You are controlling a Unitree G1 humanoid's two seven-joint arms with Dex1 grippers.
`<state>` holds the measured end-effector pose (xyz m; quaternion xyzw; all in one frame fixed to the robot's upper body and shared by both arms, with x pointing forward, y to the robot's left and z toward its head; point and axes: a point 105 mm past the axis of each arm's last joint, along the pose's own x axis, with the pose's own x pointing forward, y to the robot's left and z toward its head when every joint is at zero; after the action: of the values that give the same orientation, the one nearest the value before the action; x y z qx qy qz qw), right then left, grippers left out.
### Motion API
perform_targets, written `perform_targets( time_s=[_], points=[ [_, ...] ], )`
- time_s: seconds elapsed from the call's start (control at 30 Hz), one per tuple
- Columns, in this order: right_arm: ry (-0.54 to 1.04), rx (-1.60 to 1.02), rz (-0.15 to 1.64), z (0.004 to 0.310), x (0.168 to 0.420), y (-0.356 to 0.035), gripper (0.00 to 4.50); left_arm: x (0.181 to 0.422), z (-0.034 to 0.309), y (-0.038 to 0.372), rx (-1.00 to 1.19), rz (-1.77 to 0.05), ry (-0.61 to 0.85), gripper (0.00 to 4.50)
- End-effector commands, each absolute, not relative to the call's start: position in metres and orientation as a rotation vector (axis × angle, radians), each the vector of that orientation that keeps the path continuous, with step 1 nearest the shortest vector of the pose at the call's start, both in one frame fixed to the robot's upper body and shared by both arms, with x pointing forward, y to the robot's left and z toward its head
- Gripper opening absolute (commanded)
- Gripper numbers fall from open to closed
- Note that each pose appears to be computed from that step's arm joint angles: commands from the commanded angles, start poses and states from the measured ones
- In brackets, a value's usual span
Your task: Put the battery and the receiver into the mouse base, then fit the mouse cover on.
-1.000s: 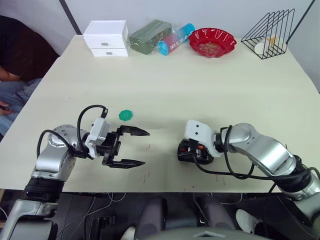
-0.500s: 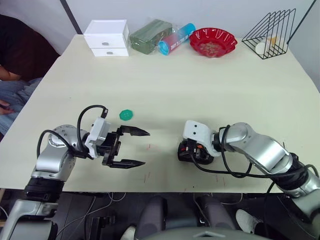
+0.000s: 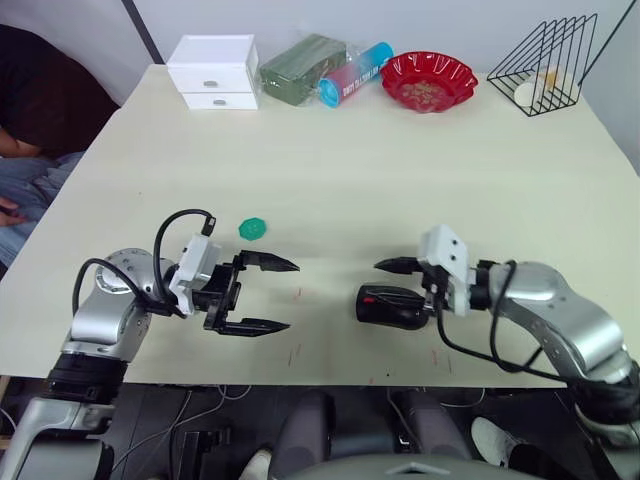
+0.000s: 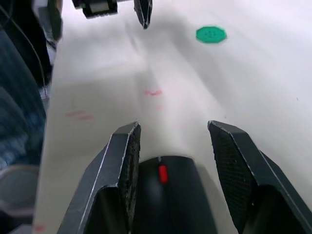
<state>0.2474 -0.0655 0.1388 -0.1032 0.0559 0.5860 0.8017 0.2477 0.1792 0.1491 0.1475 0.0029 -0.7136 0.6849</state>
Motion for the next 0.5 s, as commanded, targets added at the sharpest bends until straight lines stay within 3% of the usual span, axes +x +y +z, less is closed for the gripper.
perform_targets(
  time_s=[0.03,0.17,0.5],
  points=[
    [-0.002,-0.174,1.236,0.151,0.247,-0.072,2.31,0.244,0.155,0.180,0.357,-1.643,-0.010,4.50],
    [-0.074,-0.141,1.259,0.139,0.244,-0.083,2.31,0.243,0.156,0.181,0.357,-1.642,-0.008,4.50],
    [-0.001,-0.162,1.275,0.089,0.248,-0.092,2.31,0.242,0.157,0.182,0.358,-1.640,-0.006,4.50]
  ],
)
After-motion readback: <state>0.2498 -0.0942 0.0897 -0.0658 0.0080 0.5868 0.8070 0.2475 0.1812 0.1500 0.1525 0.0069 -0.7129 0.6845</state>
